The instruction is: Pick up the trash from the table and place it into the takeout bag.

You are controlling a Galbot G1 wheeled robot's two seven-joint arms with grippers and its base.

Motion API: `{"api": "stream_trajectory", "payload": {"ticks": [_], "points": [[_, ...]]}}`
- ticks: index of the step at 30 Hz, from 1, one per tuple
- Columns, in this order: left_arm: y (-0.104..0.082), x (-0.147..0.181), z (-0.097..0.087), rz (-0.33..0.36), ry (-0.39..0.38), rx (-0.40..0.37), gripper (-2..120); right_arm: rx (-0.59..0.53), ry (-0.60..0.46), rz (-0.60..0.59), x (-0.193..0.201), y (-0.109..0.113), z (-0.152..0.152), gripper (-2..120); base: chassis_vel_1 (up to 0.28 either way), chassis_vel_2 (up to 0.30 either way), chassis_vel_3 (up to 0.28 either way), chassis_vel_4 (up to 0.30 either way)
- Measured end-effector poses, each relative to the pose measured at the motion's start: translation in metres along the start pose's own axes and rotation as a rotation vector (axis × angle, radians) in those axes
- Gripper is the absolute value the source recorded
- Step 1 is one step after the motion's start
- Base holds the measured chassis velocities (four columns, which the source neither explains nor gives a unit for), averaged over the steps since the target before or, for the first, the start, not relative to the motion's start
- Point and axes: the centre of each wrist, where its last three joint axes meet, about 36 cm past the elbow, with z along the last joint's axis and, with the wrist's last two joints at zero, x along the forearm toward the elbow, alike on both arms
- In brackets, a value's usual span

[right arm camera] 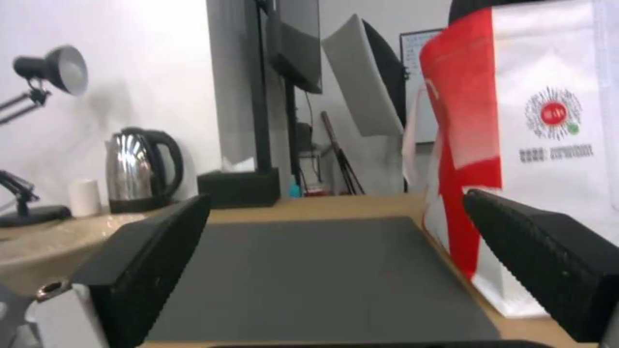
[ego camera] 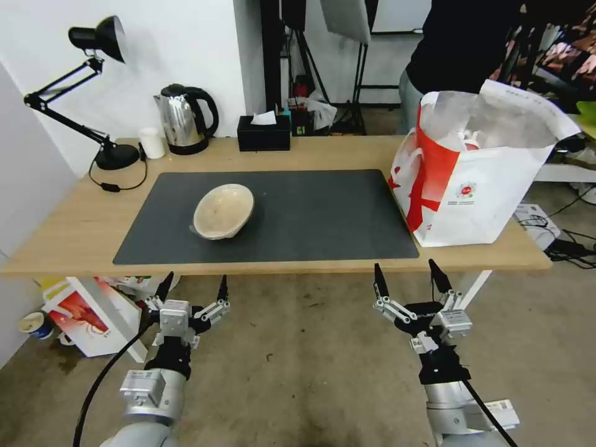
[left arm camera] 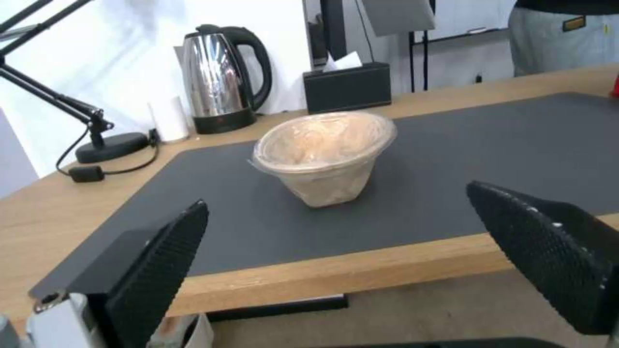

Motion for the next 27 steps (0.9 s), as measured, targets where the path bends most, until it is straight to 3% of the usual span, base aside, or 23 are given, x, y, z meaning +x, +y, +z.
{"api": "stream_trajectory", "payload": {"ticks": [27], "points": [[0.000,0.000,0.000,0.000,0.000,0.000,100,0.011,0.074,0.145,0.007,0.009,0.026,100,0.000,0.000,0.000,0.000]]}}
